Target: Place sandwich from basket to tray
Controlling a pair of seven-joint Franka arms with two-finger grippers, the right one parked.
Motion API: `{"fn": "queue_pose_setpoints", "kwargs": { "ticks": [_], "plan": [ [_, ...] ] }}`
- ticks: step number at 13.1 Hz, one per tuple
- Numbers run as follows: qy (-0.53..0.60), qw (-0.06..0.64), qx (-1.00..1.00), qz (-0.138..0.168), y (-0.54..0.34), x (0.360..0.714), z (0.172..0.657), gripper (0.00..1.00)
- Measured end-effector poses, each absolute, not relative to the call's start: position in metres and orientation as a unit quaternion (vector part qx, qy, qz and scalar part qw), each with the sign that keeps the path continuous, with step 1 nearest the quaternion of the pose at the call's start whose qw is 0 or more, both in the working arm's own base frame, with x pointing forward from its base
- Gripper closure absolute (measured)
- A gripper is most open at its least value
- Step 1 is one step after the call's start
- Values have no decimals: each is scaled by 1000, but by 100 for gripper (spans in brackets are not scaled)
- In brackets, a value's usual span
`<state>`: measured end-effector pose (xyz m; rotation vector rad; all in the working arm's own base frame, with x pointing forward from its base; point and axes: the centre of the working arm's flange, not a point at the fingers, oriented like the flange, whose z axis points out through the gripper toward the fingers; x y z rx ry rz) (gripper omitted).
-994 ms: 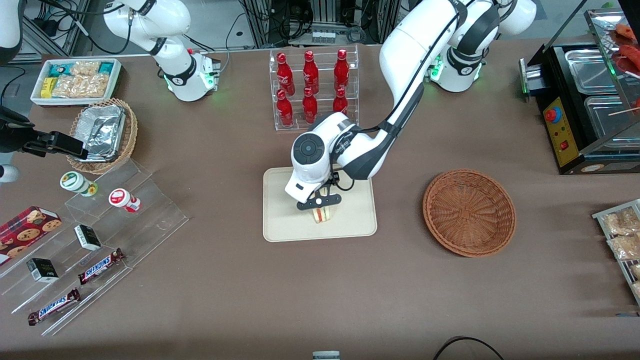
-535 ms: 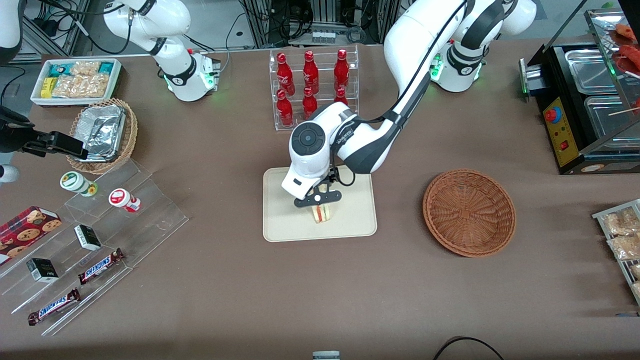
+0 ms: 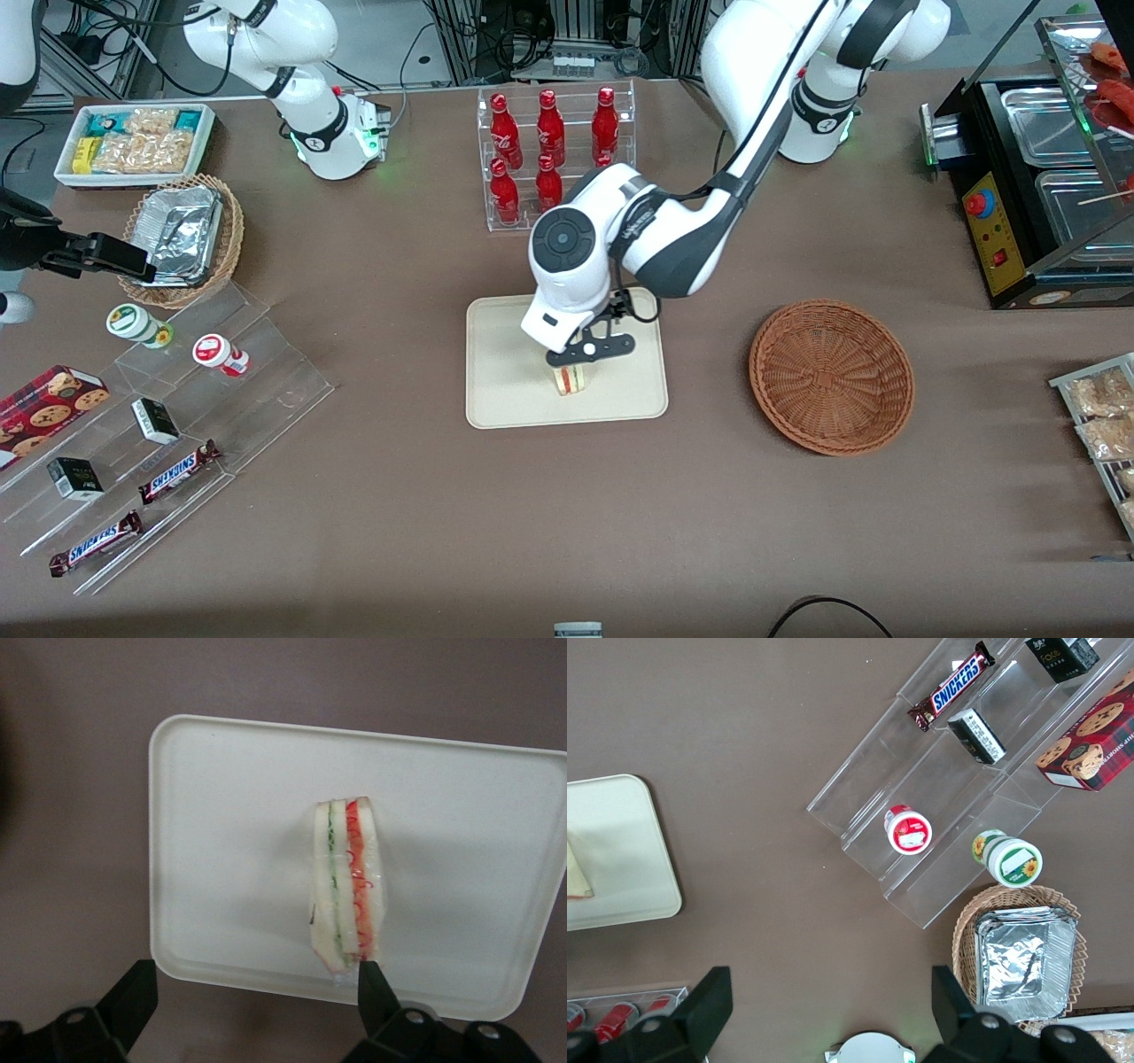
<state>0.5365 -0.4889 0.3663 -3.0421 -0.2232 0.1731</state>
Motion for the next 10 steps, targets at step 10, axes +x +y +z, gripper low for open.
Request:
{"fn": "queue_pose_setpoints", "kwargs": {
  "ticks": [10],
  "plan": [
    [-11, 39, -996, 83, -312, 584, 420, 0]
  ]
}}
